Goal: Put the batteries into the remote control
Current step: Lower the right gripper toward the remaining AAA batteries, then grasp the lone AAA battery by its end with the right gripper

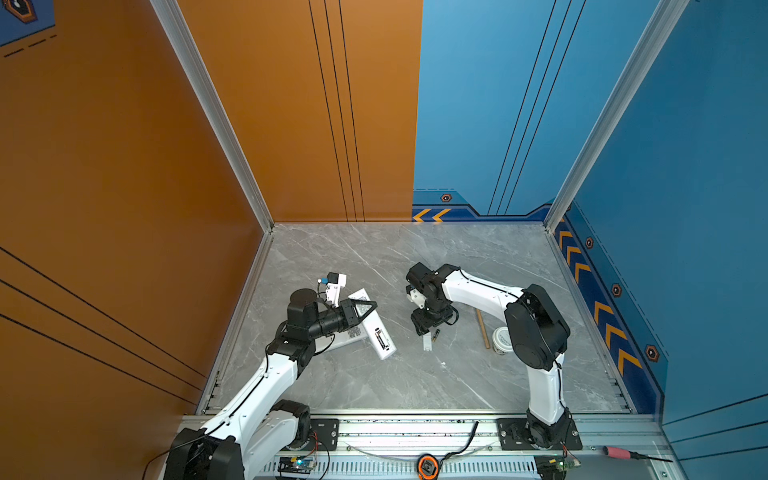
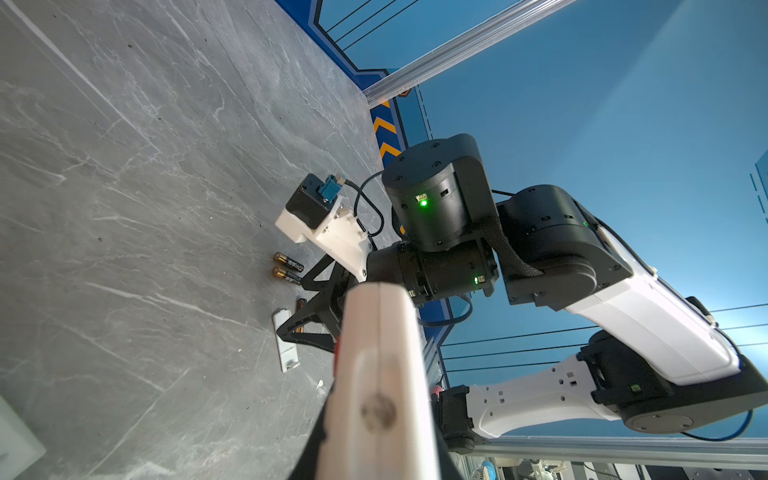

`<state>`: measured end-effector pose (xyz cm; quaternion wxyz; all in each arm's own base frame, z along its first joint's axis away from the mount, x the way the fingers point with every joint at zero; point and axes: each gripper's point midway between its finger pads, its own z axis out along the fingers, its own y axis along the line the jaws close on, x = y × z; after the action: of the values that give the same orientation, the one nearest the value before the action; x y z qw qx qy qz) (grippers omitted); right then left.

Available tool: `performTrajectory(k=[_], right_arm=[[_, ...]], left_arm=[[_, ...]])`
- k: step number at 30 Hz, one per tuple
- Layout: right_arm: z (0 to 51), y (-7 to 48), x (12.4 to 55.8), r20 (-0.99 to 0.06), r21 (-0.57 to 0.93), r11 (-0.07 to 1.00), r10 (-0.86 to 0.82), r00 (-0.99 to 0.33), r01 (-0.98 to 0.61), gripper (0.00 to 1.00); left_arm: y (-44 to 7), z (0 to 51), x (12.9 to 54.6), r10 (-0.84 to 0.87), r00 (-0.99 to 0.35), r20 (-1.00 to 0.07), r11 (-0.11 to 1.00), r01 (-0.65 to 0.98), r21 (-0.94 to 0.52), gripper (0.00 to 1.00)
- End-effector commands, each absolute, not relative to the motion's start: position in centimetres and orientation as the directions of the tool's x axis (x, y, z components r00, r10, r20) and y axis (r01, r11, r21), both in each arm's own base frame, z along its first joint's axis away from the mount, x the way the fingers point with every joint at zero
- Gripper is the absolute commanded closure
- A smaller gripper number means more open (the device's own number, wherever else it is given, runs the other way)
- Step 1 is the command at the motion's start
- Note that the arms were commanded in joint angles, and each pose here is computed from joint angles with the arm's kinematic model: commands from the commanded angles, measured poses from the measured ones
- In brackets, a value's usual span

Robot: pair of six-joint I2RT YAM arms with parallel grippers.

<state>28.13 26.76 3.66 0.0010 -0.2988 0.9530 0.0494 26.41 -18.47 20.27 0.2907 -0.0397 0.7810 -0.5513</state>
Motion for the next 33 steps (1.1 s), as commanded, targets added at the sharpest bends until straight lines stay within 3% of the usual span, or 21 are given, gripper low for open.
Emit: performTrajectory(k=[1,21,28,33], right_arm=[[2.6,26.6,27.2,0.027,0.102,0.803,-0.592,-0.805,-0.587,0.33],[1.2,22.7,23.8,0.087,0.14,0.874,-0.479,-0.873,-0.465,0.33],[1.4,22.1,21.7,0.108,0.068,0.872,-0.489,-0.865,-0.485,0.33],[3.8,20.9,22.8,0.029,-0.016,0.915,-0.404,-0.914,-0.404,0.32]], left_arm=[[-18.7,20.8,26.5,-0.38,-0.817,-0.434,0.384,0.288,-0.877,1.0],[-18.7,20.8,26.7,-0.381,-0.814,-0.437,0.38,0.293,-0.877,1.0],[-18.6,20.7,26.6,-0.385,-0.815,-0.434,0.378,0.29,-0.879,1.0],[-18.7,20.7,26.6,-0.388,-0.815,-0.431,0.37,0.291,-0.882,1.0]])
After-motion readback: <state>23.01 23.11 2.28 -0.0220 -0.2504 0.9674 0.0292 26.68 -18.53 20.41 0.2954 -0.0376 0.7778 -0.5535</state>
